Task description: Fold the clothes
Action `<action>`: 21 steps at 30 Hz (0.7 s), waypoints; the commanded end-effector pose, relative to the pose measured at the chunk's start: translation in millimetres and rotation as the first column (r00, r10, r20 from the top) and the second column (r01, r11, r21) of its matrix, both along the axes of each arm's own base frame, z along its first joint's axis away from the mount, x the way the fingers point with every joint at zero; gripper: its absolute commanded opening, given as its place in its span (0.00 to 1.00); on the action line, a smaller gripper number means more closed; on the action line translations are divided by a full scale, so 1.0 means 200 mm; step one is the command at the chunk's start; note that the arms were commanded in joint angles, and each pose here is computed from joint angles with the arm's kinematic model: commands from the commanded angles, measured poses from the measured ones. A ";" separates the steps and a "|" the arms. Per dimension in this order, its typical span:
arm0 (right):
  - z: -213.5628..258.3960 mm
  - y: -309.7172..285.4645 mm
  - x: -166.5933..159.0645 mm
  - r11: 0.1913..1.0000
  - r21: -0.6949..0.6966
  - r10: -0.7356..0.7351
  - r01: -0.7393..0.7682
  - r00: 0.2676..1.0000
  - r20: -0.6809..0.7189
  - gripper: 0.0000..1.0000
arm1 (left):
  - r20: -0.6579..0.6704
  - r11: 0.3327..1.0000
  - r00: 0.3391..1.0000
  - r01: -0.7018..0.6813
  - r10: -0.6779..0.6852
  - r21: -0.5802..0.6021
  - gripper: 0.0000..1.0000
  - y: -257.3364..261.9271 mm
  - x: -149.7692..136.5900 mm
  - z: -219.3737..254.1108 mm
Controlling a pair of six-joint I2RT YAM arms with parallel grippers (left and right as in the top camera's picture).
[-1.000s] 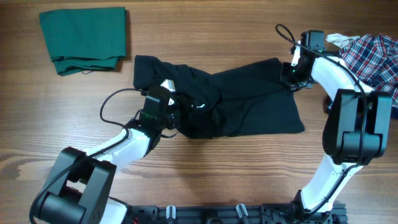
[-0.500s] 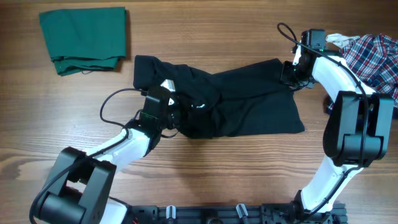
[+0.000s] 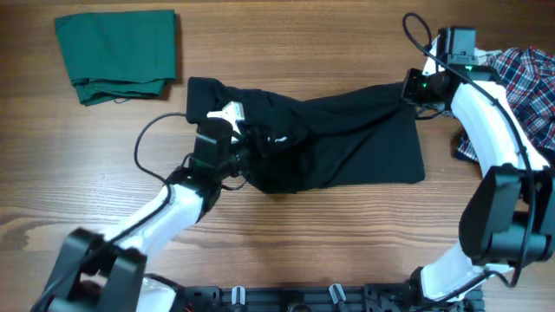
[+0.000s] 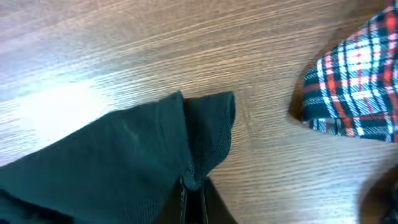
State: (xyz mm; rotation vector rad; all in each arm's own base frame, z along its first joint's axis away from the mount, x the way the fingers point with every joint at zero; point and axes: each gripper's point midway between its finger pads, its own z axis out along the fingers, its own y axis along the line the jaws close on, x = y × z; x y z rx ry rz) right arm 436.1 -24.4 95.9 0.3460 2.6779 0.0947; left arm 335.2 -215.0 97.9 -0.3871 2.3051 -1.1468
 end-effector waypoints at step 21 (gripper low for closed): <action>0.37 -0.11 0.03 0.989 -0.095 -0.093 0.113 0.977 0.194 0.04 | 0.294 0.999 0.956 0.015 -0.024 0.033 0.04 0.05 -0.02 0.45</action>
